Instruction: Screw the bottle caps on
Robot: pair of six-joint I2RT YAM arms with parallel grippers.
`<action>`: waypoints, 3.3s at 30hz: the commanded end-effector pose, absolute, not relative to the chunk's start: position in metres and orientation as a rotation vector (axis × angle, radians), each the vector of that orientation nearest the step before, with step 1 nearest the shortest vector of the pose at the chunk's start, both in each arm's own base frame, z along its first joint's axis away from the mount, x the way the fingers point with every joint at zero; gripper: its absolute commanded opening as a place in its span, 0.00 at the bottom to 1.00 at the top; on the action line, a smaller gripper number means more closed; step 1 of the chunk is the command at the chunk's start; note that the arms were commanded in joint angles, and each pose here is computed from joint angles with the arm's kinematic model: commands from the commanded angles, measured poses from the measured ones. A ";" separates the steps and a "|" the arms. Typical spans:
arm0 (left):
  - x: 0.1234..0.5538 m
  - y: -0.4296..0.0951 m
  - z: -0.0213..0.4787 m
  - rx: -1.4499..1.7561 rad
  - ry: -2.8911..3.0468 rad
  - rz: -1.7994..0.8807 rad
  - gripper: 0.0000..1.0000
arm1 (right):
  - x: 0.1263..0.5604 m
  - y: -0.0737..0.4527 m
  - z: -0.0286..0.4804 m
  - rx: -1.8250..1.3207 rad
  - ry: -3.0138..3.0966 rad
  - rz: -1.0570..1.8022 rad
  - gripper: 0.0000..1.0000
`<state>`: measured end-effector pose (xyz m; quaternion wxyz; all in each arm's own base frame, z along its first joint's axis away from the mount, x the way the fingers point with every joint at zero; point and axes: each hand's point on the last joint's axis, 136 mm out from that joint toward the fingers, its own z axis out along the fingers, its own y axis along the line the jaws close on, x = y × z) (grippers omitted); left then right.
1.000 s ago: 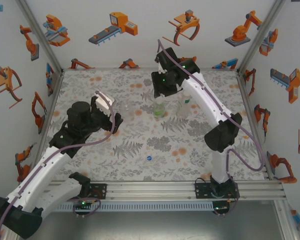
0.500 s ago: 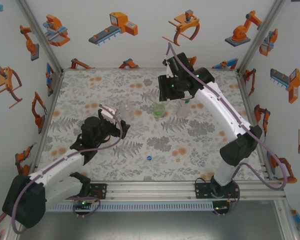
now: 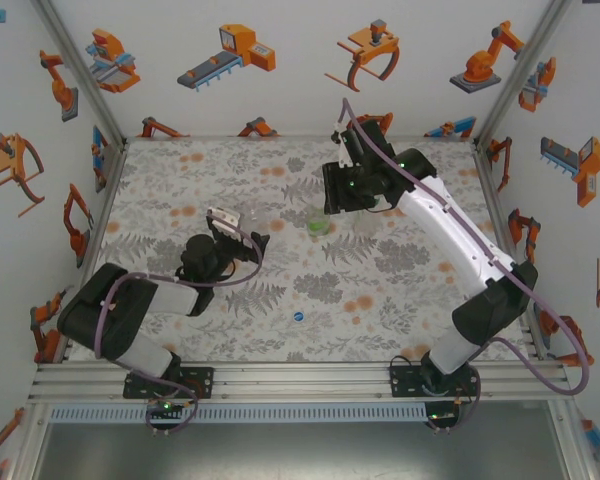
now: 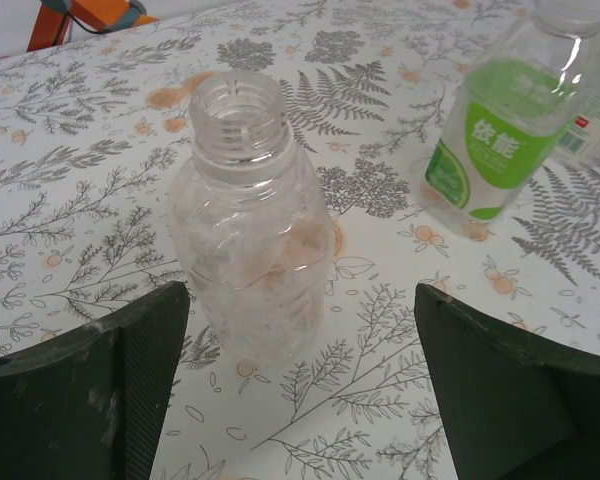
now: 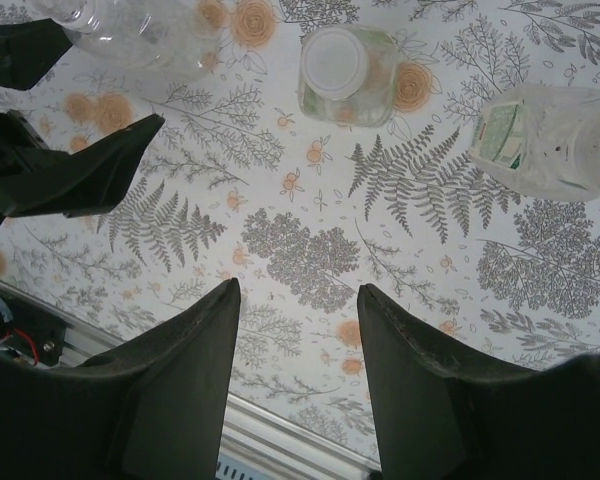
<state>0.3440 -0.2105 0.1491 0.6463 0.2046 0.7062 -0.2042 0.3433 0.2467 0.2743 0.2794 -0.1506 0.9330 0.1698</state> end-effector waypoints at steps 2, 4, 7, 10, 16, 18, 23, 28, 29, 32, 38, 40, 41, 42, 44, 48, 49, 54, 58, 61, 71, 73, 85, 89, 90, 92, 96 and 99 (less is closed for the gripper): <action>0.354 -0.213 0.180 0.406 1.472 -0.500 0.85 | 0.340 0.247 0.287 -0.381 2.470 0.491 0.50; 0.359 -0.216 0.177 0.405 1.478 -0.500 0.84 | 0.339 0.247 0.285 -0.382 2.476 0.490 0.50; 0.370 -0.210 0.169 0.368 1.503 -0.455 0.84 | 0.339 0.247 0.283 -0.380 2.483 0.491 0.50; 0.377 -0.210 0.163 0.358 1.519 -0.434 0.84 | 0.338 0.247 0.282 -0.379 2.489 0.495 0.49; 0.387 -0.213 0.154 0.356 1.535 -0.428 0.84 | 0.338 0.247 0.284 -0.379 2.487 0.498 0.49; 0.390 -0.214 0.152 0.359 1.538 -0.432 0.81 | 0.337 0.247 0.284 -0.378 2.487 0.501 0.49; 0.398 -0.214 0.146 0.351 1.552 -0.438 0.76 | 0.336 0.247 0.282 -0.380 2.494 0.502 0.49; 0.404 -0.215 0.142 0.356 1.557 -0.455 0.76 | 0.335 0.246 0.283 -0.379 2.493 0.502 0.49; 0.406 -0.215 0.142 0.353 1.557 -0.457 0.76 | 0.335 0.246 0.284 -0.381 2.492 0.500 0.49; 0.410 -0.216 0.140 0.357 1.559 -0.471 0.76 | 0.334 0.245 0.284 -0.380 2.491 0.497 0.49; 0.414 -0.219 0.139 0.377 1.556 -0.498 0.72 | 0.332 0.243 0.284 -0.381 2.494 0.493 0.49; 0.415 -0.220 0.139 0.380 1.554 -0.503 0.69 | 0.332 0.243 0.284 -0.381 2.494 0.491 0.49; 0.415 -0.220 0.139 0.380 1.553 -0.505 0.67 | 0.332 0.243 0.284 -0.381 2.494 0.491 0.49; 0.415 -0.221 0.138 0.383 1.555 -0.507 0.65 | 0.332 0.242 0.283 -0.381 2.496 0.489 0.49; 0.415 -0.220 0.139 0.385 1.554 -0.508 0.62 | 0.331 0.241 0.285 -0.380 2.493 0.487 0.49; 0.412 -0.218 0.144 0.388 1.546 -0.515 0.56 | 0.330 0.240 0.287 -0.380 2.484 0.484 0.48; 0.410 -0.217 0.147 0.386 1.541 -0.523 0.56 | 0.330 0.239 0.288 -0.379 2.483 0.483 0.48; 0.399 -0.215 0.159 0.399 1.532 -0.570 0.51 | 0.328 0.237 0.293 -0.378 2.462 0.482 0.48; 0.383 -0.225 0.173 0.499 1.564 -0.635 0.47 | 0.323 0.234 0.298 -0.396 2.438 0.489 0.48; 0.366 -0.238 0.186 0.625 1.602 -0.705 0.45 | 0.319 0.235 0.304 -0.427 2.399 0.511 0.49; 0.292 -0.258 0.287 0.907 1.537 -0.961 0.43 | 0.282 0.263 0.335 -0.676 2.061 0.818 0.50; 0.273 -0.260 0.310 0.963 1.493 -1.021 0.42 | 0.268 0.272 0.347 -0.741 1.916 0.924 0.52; 0.203 -0.257 0.414 1.049 1.276 -1.183 0.42 | 0.201 0.308 0.394 -0.898 1.244 1.272 0.77; 0.187 -0.257 0.433 1.067 1.228 -1.238 0.42 | 0.195 0.325 0.401 -0.909 1.147 1.293 0.81; 0.182 -0.258 0.438 1.074 1.214 -1.249 0.42 | 0.193 0.330 0.403 -0.918 1.130 1.303 0.82; 0.176 -0.258 0.442 1.086 1.198 -1.260 0.42 | 0.186 0.340 0.405 -0.942 1.095 1.321 0.85; 0.170 -0.259 0.449 1.084 1.183 -1.277 0.42 | 0.170 0.355 0.408 -0.999 1.006 1.357 0.86; 0.167 -0.259 0.456 1.079 1.165 -1.291 0.43 | 0.164 0.364 0.409 -1.024 0.976 1.383 0.83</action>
